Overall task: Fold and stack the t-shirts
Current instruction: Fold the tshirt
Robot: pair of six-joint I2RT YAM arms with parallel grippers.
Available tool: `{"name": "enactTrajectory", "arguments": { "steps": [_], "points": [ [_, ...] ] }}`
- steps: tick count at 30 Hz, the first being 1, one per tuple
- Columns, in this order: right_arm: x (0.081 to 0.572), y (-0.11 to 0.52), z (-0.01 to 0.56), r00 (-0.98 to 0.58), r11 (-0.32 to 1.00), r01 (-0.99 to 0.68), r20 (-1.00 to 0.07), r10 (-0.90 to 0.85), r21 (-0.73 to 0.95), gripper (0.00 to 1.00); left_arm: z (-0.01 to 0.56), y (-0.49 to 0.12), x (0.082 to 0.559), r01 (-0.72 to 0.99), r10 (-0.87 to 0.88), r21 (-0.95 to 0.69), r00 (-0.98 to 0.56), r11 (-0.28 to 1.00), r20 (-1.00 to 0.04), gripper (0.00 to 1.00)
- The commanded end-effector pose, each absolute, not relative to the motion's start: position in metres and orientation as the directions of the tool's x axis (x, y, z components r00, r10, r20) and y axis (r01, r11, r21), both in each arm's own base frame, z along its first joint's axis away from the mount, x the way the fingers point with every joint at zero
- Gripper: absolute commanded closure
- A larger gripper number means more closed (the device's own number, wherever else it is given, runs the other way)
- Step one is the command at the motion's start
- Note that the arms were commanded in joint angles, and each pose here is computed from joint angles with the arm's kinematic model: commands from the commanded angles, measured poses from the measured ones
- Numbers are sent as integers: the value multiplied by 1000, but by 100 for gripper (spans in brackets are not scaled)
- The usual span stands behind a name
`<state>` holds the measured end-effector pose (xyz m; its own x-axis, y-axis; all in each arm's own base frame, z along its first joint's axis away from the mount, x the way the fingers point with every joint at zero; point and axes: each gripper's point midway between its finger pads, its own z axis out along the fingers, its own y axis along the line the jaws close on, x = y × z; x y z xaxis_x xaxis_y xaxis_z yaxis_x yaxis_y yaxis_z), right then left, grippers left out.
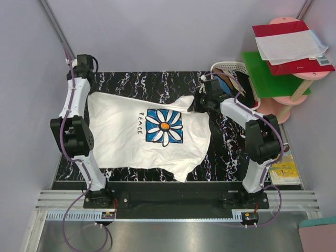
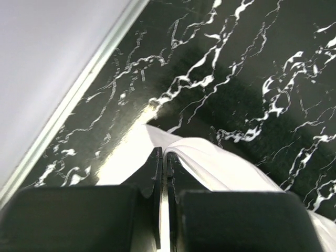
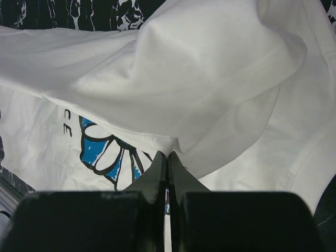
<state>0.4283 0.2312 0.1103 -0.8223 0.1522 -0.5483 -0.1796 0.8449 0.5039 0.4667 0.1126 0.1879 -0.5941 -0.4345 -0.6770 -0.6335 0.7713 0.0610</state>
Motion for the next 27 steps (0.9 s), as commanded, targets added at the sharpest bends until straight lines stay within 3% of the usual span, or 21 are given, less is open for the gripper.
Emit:
{"name": "enactTrajectory", "arguments": {
  "steps": [1, 12, 13, 14, 15, 16, 25, 27],
  "points": [
    [417, 228, 99, -858, 842, -107, -477, 191, 529, 100, 209, 139, 448, -682, -378, 148, -558, 716, -739, 100],
    [371, 253, 64, -960, 761, -19, -225, 169, 649, 100, 176, 144, 417, -669, -352, 350, -681, 656, -641, 100],
    [365, 258, 67, -963, 753, -24, -219, 161, 658, 100, 172, 144, 414, -672, -362, 355, -685, 650, -632, 89],
    [357, 259, 65, -967, 753, -21, -205, 152, 657, 100, 167, 143, 411, -669, -368, 360, -692, 650, -621, 72],
    [353, 261, 66, -968, 753, -26, -205, 146, 657, 100, 160, 140, 407, -663, -377, 365, -703, 653, -603, 46],
    [343, 268, 68, -971, 750, -44, -206, 124, 660, 100, 157, 138, 404, -668, -392, 358, -702, 653, -595, 2],
    [303, 289, 78, -977, 745, -95, -207, 58, 660, 100, 186, 112, 396, -704, -433, 193, -604, 683, -669, 1],
    [295, 292, 72, -981, 746, -101, -193, 37, 658, 91, 188, 107, 393, -701, -429, 188, -602, 688, -674, 1]
  ]
}}
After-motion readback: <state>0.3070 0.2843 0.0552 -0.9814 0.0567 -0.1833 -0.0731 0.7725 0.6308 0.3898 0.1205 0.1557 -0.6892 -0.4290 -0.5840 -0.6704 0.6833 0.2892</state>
